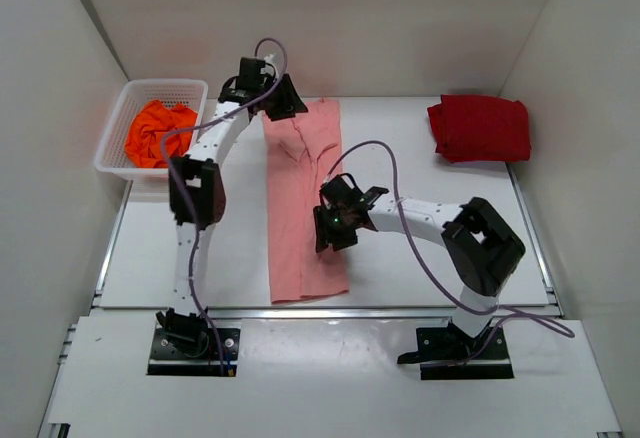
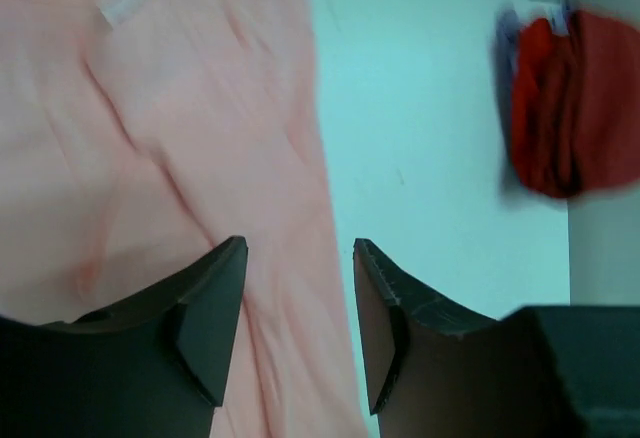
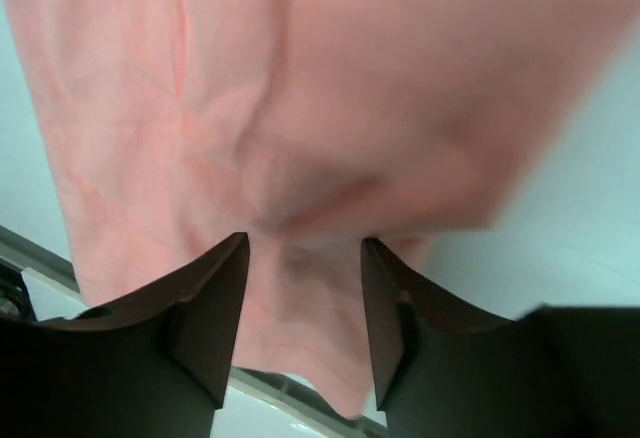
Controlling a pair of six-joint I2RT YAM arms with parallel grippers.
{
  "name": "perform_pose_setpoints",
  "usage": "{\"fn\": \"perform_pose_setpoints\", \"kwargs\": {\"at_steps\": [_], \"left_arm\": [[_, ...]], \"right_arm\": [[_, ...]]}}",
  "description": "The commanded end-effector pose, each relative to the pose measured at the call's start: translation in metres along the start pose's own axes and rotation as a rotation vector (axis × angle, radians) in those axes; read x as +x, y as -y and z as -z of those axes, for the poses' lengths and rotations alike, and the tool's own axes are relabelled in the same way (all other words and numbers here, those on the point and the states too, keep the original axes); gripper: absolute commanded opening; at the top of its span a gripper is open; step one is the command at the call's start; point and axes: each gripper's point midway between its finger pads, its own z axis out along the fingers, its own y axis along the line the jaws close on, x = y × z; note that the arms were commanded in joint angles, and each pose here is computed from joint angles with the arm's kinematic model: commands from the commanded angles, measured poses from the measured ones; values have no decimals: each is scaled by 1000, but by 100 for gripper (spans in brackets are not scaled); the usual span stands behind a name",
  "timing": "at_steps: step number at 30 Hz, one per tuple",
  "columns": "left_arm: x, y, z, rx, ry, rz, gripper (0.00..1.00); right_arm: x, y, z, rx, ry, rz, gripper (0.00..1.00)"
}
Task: Fold and stack the t-shirts
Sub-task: Rotate the tshirt 90 degrees, then grab the bottom of the folded rectangular tshirt with both arms
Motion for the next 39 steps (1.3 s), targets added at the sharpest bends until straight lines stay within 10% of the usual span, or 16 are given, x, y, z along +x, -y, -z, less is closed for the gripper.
{"fn": "perform_pose_setpoints", "kwargs": {"at_steps": [1, 15, 31, 35, 37, 39], "left_arm": [[13, 101, 105, 122, -9, -214, 58], [317, -18, 275, -133, -267, -85, 61], [400, -42, 278, -125, -350, 51, 63], [403, -42, 276, -135, -355, 52, 50], [409, -47, 278, -148, -386, 36, 23], [415, -55, 282, -175, -412, 31, 0]], "right_arm": [[-46, 13, 44, 55, 214, 42, 47], [47, 33, 59, -33, -4, -116, 43], [76, 12, 33, -116, -93, -144, 46], [85, 12, 29, -95, -130, -155, 31], [99, 19, 25, -75, -169, -168, 1], [105, 24, 25, -73, -181, -183, 0]]}}
